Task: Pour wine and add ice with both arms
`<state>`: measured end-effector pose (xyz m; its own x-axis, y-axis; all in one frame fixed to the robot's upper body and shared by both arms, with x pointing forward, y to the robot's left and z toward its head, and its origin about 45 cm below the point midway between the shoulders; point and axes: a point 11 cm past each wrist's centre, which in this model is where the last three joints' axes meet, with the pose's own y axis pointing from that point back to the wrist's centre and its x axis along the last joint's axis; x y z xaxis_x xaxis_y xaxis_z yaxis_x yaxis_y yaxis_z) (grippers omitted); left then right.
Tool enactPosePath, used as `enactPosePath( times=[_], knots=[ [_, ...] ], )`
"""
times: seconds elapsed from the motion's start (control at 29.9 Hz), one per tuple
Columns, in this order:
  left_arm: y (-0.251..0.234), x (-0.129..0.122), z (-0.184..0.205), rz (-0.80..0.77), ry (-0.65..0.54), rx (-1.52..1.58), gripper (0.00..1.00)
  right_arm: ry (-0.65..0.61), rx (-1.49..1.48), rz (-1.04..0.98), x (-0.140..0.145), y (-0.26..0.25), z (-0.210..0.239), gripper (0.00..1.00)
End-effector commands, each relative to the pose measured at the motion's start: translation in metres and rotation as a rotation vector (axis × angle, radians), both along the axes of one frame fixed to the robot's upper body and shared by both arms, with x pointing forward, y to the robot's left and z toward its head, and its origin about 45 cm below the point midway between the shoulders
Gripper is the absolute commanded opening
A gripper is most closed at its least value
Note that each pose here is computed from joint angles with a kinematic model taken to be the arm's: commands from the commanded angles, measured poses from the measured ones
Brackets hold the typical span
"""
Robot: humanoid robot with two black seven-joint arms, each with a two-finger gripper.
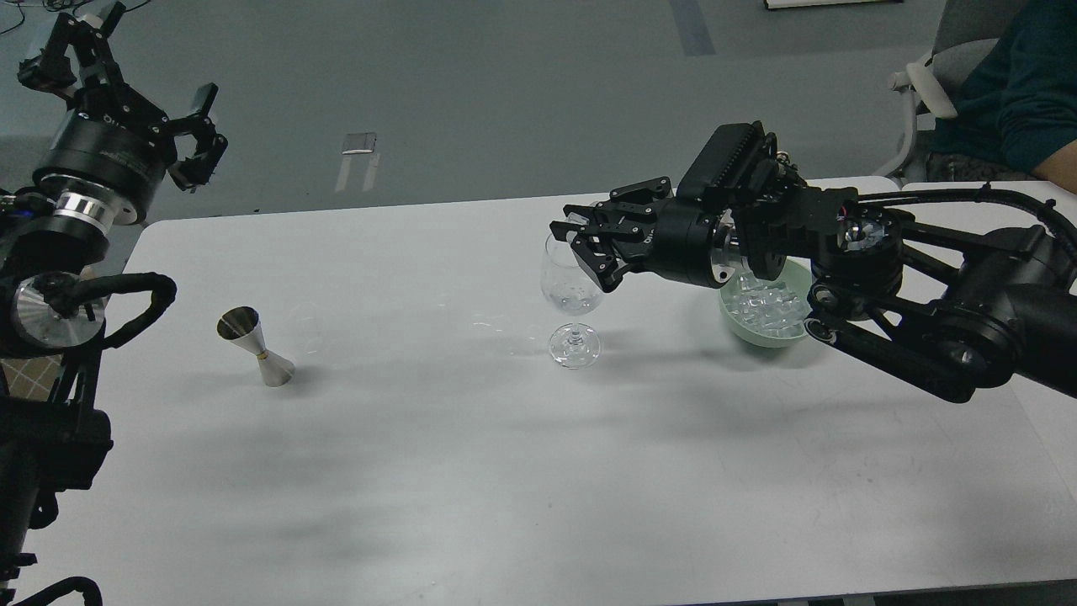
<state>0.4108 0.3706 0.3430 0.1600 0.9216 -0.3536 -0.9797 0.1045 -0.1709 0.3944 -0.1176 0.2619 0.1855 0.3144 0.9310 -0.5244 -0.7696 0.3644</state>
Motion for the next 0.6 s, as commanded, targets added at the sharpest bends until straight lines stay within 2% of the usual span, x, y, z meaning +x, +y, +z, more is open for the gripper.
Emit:
enactPosePath(
  times=[0.0, 0.07, 0.33, 0.57],
  knots=[
    [-0.0003, 0.0004, 0.0017, -0.001, -0.004, 0.001, 0.98, 0.002, -0.003, 0.0, -0.0003, 0.0, -0.0009, 0.14],
    [-0.0005, 0.0006, 0.0023, -0.001, -0.005, 0.001, 0.98, 0.004, -0.002, 0.002, -0.0007, 0.0007, -0.0014, 0.21],
    [-0.0005, 0.0006, 0.0024, -0.001, -0.005, 0.001, 0.98, 0.014, 0.0, 0.007, -0.0025, 0.0045, -0.004, 0.26],
    [0.0015, 0.0003, 0.0041, 0.003, -0.011, 0.0, 0.98, 0.015, -0.002, 0.007, -0.0022, 0.0049, -0.0039, 0.35]
  ],
)
